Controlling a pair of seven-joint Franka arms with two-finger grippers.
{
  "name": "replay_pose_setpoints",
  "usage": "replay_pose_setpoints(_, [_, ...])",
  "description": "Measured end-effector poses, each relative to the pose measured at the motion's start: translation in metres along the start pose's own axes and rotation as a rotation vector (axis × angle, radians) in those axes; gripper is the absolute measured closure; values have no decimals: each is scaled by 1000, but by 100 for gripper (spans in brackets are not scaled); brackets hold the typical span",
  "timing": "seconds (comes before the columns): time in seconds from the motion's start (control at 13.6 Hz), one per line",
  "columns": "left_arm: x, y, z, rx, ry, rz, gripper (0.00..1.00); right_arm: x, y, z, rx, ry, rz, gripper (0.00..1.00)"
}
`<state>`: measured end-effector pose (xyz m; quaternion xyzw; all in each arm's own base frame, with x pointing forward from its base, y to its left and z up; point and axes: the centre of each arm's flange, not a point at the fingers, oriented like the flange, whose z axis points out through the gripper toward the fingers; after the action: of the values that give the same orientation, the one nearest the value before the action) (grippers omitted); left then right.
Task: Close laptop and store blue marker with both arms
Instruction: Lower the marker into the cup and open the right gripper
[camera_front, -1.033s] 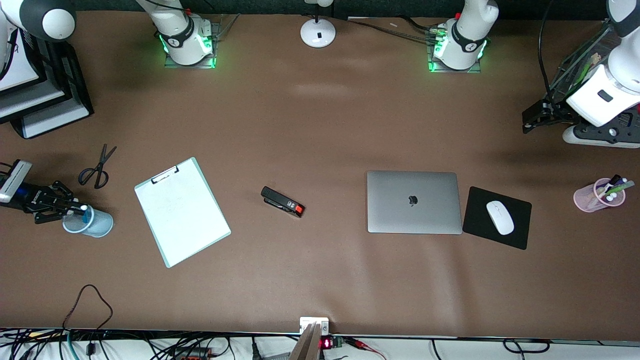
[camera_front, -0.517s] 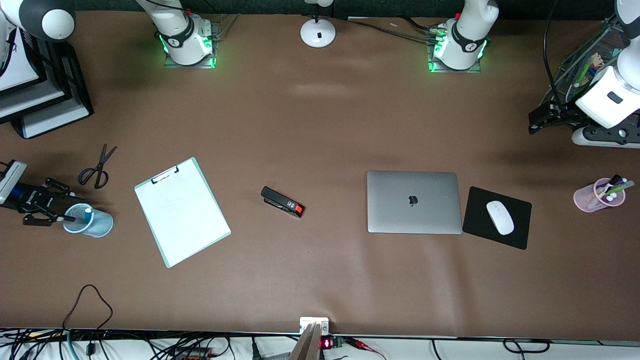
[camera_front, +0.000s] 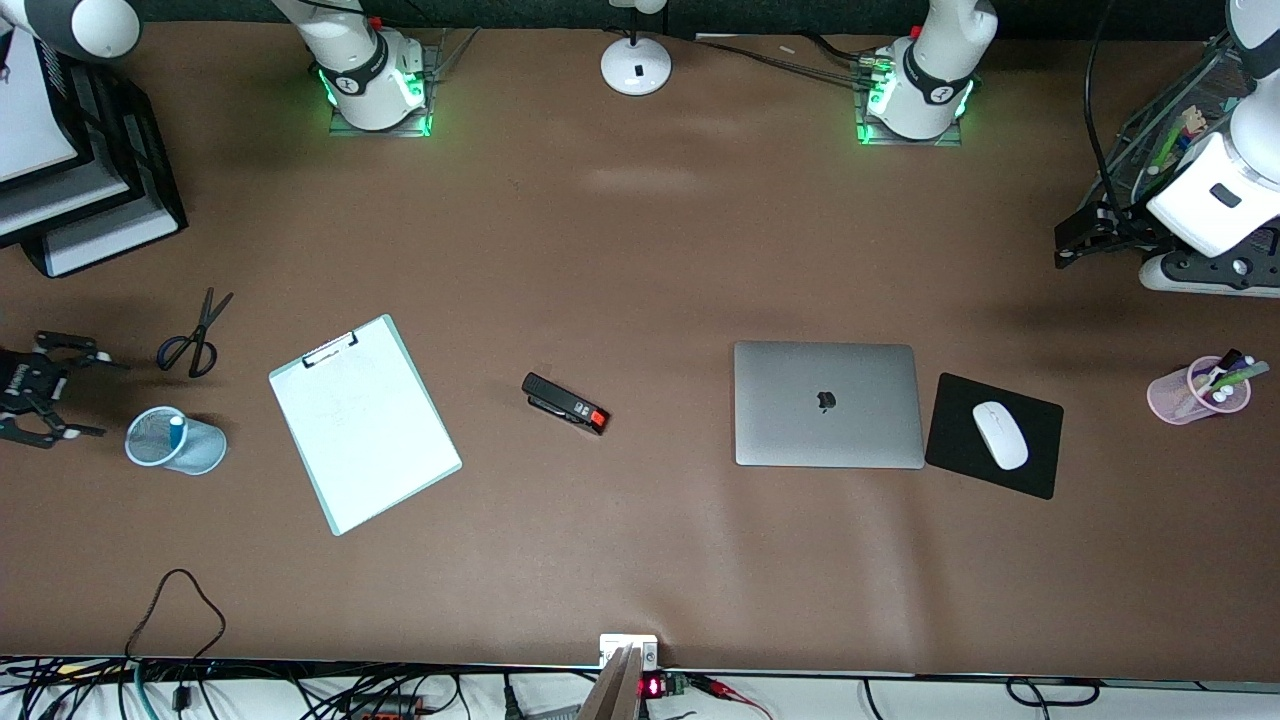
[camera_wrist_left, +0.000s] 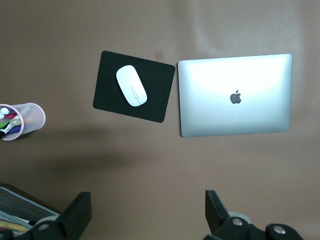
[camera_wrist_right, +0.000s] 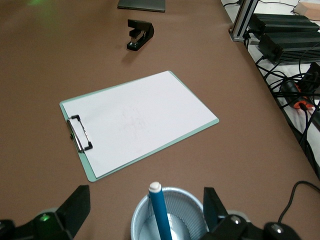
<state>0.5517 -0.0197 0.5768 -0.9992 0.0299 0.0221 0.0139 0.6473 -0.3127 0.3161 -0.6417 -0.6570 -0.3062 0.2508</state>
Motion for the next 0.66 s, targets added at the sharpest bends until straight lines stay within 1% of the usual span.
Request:
replay_pose_setpoints(0.15, [0, 2, 0, 0, 0, 4, 0, 31, 8, -9, 19, -8, 20, 0])
replay_pose_setpoints(0.3, [0, 2, 0, 0, 0, 5, 0, 54, 17, -7, 38, -15, 42, 0])
replay_pose_setpoints(0.44, [0, 3, 0, 0, -1, 6, 0, 80, 25, -8, 52, -46, 69, 0])
replay_pose_setpoints(0.66, [-2, 5, 2, 0, -20, 11, 0, 135, 35, -16, 56, -93, 101, 0])
